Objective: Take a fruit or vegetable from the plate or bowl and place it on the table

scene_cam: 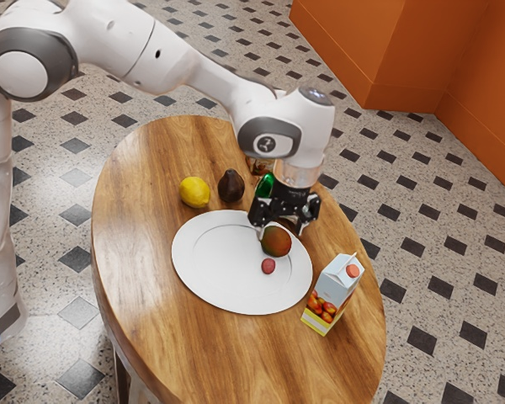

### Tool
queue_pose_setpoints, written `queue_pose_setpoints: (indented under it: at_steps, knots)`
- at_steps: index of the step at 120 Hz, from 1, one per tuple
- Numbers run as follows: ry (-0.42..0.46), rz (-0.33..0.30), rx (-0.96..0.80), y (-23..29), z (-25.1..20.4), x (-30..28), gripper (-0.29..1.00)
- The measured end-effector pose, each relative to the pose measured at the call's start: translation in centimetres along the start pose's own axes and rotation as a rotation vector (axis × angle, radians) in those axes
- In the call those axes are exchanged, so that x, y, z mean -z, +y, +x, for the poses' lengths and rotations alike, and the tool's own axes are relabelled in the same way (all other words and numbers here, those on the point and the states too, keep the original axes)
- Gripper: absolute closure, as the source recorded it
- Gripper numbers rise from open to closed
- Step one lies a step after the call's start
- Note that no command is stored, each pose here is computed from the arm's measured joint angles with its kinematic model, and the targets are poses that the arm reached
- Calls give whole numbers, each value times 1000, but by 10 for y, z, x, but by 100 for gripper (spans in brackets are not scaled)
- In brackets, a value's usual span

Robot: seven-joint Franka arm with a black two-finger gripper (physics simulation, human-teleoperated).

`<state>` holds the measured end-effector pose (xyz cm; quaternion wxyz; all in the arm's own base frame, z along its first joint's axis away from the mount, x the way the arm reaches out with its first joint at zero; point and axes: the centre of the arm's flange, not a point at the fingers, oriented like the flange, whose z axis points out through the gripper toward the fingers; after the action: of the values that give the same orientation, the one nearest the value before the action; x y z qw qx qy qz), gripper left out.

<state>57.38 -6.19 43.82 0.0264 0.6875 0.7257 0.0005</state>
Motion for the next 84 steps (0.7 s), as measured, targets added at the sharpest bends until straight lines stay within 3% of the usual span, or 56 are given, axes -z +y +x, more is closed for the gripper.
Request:
queue_pose_setpoints:
  at_steps: [84]
  knots:
    - [-3,9,-6,-2,-1,-21,3]
